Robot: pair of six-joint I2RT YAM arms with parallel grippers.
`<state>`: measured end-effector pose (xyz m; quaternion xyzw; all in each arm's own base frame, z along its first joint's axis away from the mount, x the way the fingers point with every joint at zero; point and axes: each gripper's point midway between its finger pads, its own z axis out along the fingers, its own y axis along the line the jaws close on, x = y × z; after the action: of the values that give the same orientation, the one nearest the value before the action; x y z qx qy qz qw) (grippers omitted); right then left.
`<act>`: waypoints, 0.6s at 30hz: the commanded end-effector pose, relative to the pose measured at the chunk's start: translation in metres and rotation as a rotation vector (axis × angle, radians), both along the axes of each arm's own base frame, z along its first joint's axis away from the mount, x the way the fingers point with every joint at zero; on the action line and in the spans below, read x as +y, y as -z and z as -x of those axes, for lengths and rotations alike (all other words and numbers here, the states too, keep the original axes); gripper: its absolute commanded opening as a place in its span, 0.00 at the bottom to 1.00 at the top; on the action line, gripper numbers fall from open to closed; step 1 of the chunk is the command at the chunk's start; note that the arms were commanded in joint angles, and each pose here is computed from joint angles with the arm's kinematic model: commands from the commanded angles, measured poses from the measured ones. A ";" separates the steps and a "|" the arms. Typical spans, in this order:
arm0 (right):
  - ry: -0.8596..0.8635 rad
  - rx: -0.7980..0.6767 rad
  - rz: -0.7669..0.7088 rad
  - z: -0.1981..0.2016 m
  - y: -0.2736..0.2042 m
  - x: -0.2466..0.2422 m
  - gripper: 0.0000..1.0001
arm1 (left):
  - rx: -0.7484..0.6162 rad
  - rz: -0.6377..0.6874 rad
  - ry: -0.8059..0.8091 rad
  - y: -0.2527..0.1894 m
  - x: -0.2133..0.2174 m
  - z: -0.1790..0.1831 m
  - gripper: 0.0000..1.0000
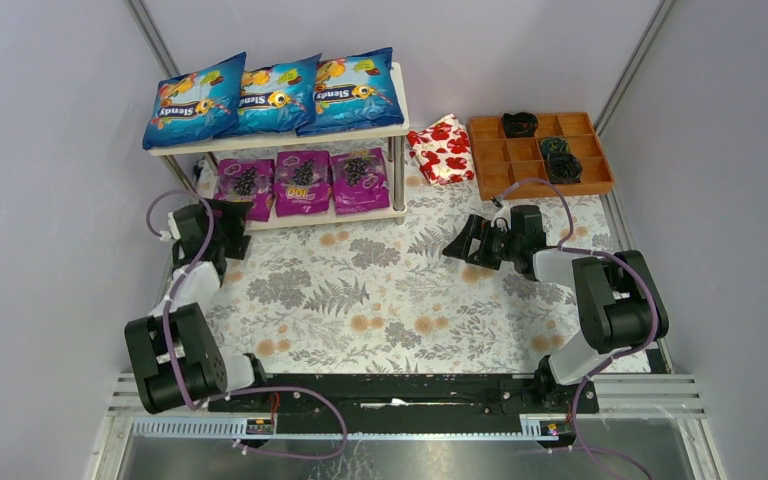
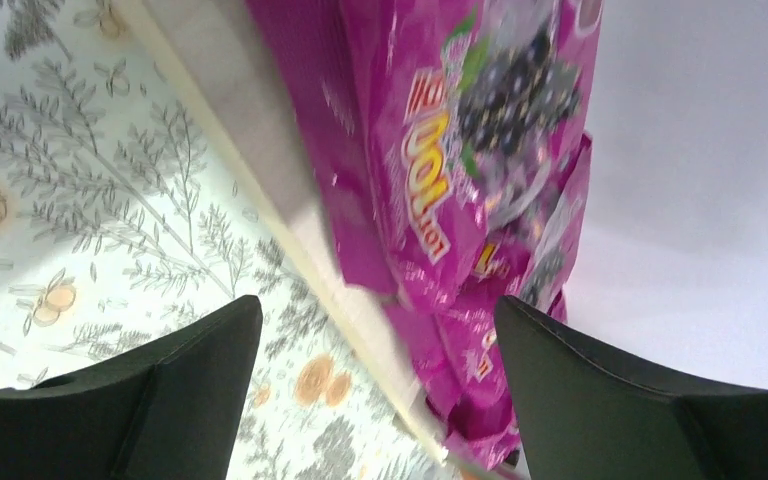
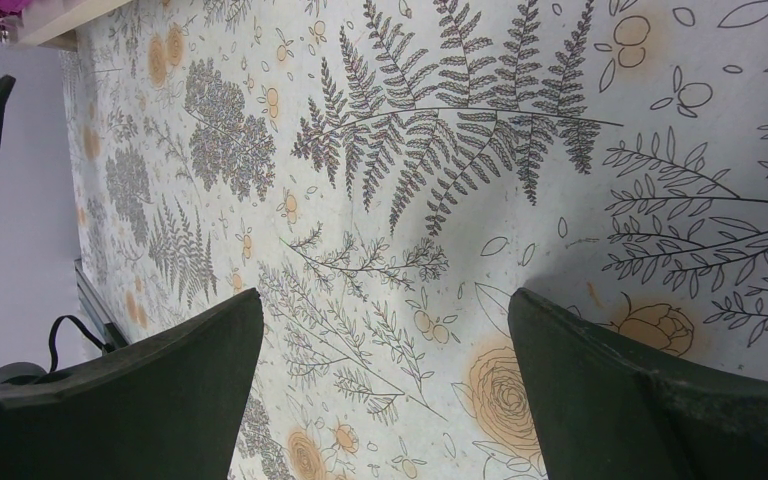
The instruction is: Place and organize the candy bags onto the shelf
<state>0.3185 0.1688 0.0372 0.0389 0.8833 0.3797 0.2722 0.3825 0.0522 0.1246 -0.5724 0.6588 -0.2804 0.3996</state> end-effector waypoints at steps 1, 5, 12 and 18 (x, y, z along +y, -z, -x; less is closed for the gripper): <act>0.015 0.035 0.067 0.008 0.017 -0.011 1.00 | 0.001 -0.044 0.182 0.001 -0.035 0.023 0.91; 0.012 0.012 0.067 0.009 0.014 -0.011 1.00 | -0.081 -0.173 0.402 -0.017 -0.083 0.034 0.90; 0.025 -0.086 0.055 0.007 -0.001 -0.013 1.00 | -0.414 -0.496 0.859 -0.089 -0.214 0.070 0.95; 0.061 -0.123 0.108 0.008 -0.011 -0.023 1.00 | -0.628 -0.409 1.154 -0.142 -0.266 0.090 0.95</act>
<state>0.3053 0.1577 0.0380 0.0313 0.8816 0.3566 0.3076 0.2990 -0.1884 0.2136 -0.0500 0.7962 -0.4183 0.4343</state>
